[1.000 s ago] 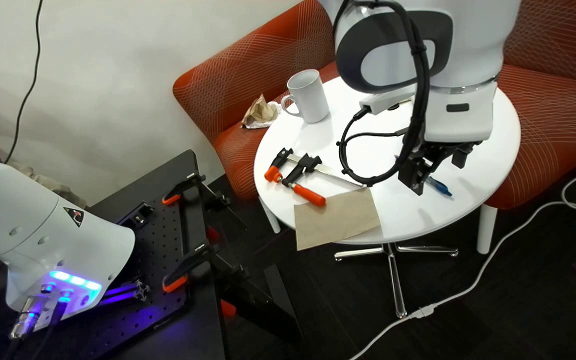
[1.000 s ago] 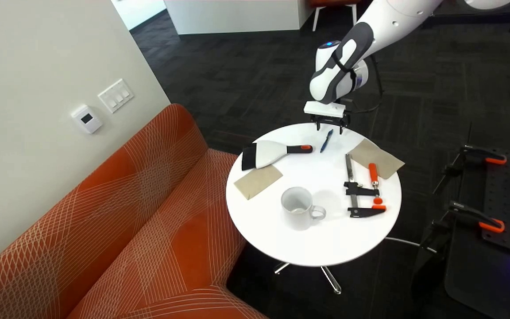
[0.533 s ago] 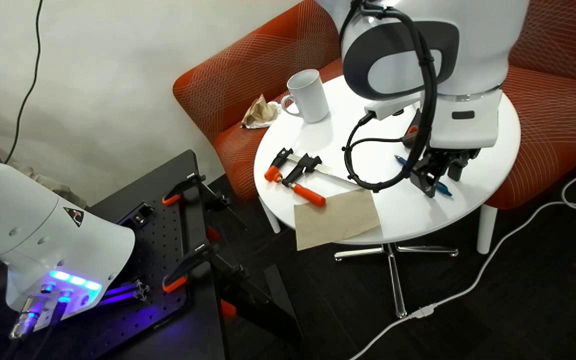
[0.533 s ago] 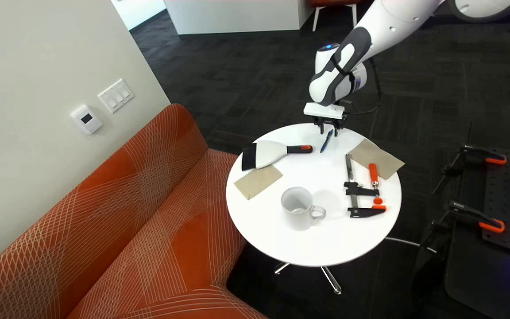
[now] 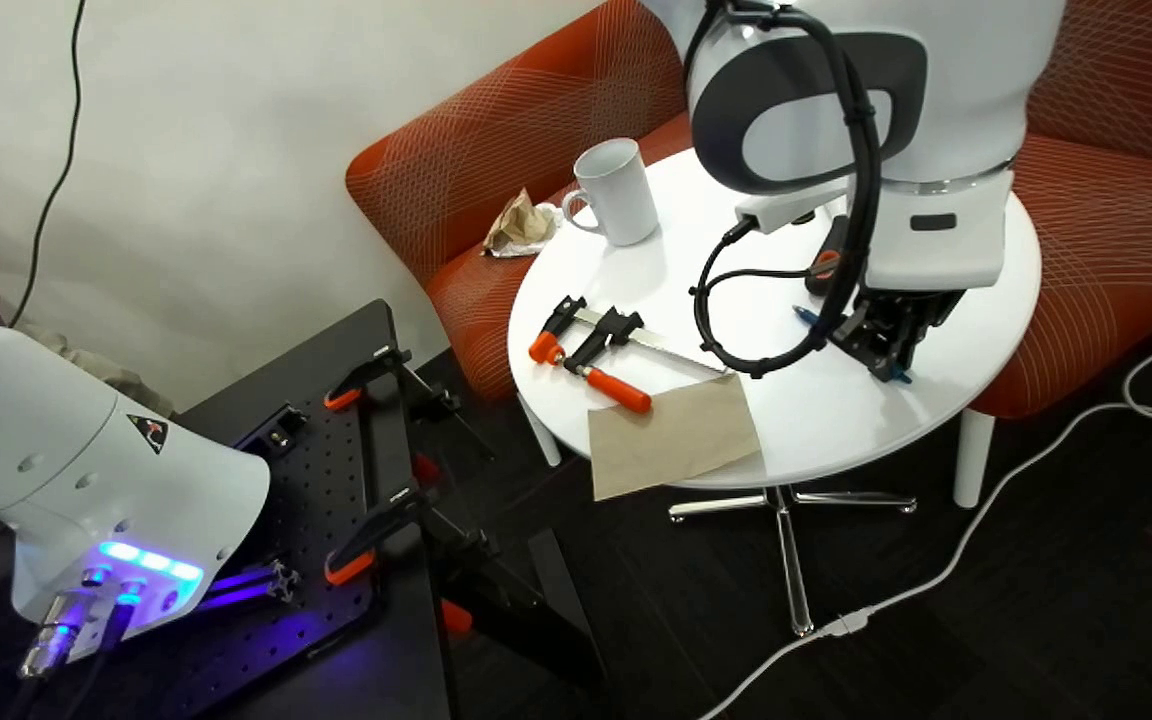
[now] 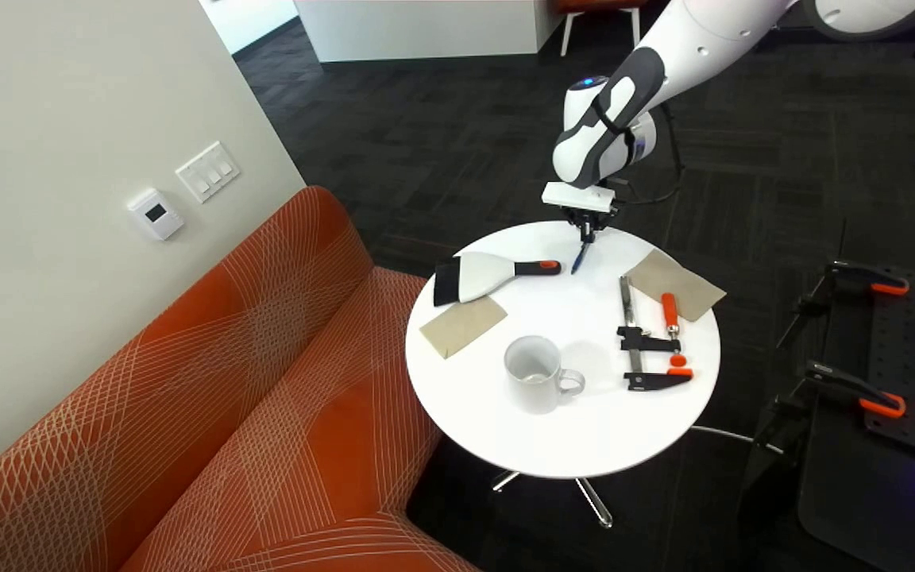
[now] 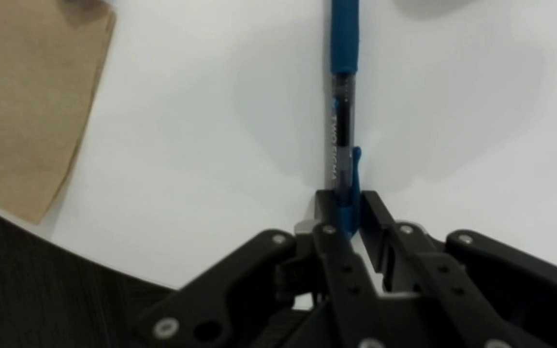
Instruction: Pick the pen and put it in the cup
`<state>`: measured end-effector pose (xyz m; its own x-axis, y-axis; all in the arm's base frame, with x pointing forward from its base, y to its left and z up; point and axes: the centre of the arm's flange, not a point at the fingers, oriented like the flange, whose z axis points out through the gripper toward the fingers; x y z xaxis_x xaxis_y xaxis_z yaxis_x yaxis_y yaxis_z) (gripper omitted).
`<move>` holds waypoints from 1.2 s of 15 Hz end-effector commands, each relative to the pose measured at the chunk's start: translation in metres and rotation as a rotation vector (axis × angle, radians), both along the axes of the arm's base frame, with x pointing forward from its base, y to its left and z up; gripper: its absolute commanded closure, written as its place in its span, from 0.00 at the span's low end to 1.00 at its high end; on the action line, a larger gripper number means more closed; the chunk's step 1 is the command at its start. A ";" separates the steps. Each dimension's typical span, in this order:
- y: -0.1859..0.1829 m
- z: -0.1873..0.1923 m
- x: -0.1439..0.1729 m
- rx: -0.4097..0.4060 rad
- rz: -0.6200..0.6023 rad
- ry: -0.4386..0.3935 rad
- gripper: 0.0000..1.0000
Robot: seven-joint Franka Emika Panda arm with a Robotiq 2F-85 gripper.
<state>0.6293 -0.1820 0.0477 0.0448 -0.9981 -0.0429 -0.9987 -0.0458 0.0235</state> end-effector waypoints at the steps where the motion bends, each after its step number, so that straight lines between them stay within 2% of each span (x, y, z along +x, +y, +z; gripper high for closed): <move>1: 0.015 0.025 0.001 -0.014 0.027 -0.003 0.96; 5: 0.035 0.070 0.000 -0.081 0.117 -0.016 0.96; 10: 0.065 0.124 0.000 -0.172 0.347 0.007 0.96; 15: 0.110 0.175 -0.002 -0.193 0.622 0.008 0.96; 18: 0.138 0.205 -0.008 -0.174 0.788 0.011 0.96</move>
